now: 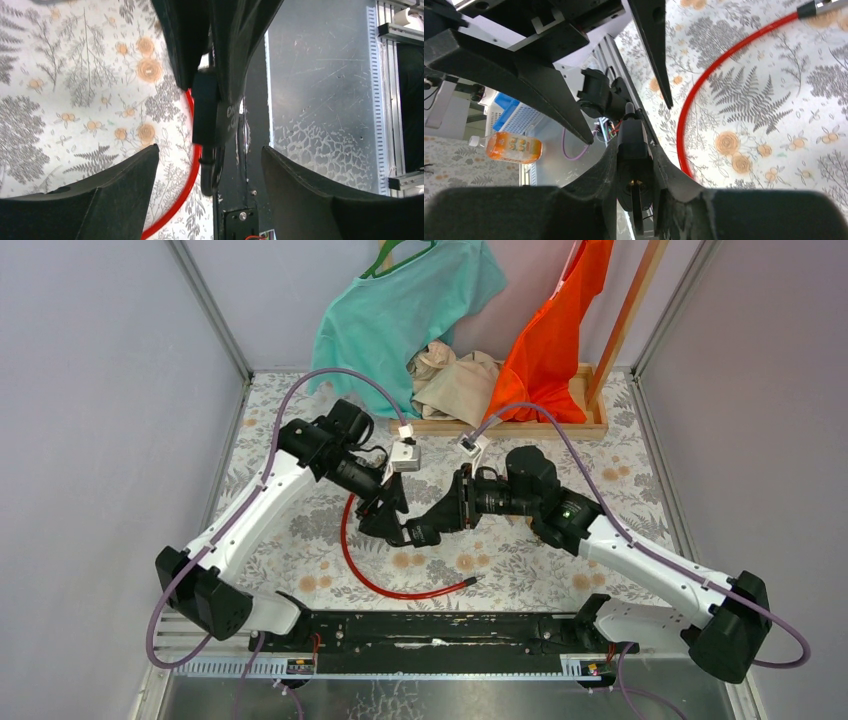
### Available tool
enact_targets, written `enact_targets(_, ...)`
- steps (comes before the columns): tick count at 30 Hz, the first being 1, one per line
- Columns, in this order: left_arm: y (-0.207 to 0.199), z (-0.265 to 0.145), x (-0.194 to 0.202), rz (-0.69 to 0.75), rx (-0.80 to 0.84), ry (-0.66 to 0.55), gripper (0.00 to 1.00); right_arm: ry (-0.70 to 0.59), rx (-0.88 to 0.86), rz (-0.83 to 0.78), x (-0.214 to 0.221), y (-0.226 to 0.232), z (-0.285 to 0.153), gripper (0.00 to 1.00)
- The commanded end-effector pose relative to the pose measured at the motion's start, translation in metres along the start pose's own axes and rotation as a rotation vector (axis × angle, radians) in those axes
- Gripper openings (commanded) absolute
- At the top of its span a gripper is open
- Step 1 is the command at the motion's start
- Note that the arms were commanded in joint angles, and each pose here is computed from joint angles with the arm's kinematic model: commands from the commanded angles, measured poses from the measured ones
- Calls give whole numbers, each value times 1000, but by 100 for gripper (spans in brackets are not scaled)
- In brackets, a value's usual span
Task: Unlock with the key
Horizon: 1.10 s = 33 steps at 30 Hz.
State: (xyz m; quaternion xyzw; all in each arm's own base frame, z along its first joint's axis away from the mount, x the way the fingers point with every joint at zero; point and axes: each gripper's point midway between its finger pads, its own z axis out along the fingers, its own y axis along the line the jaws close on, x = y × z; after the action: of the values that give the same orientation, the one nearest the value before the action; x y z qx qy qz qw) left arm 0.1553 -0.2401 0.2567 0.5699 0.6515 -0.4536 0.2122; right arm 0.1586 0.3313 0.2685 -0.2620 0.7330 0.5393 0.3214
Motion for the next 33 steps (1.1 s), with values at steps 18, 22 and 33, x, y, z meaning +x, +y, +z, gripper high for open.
enact_targets(18, 22, 16, 48, -59, -72, -59, 53, -81, -47, 23, -34, 16, 7, 0)
enact_targets(22, 22, 16, 42, -22, -67, -70, 41, -99, -64, 56, -39, 18, 11, 0)
enact_targets(33, 48, 7, 49, 247, -230, 131, 0, -60, 3, 250, -38, -15, 19, 0)
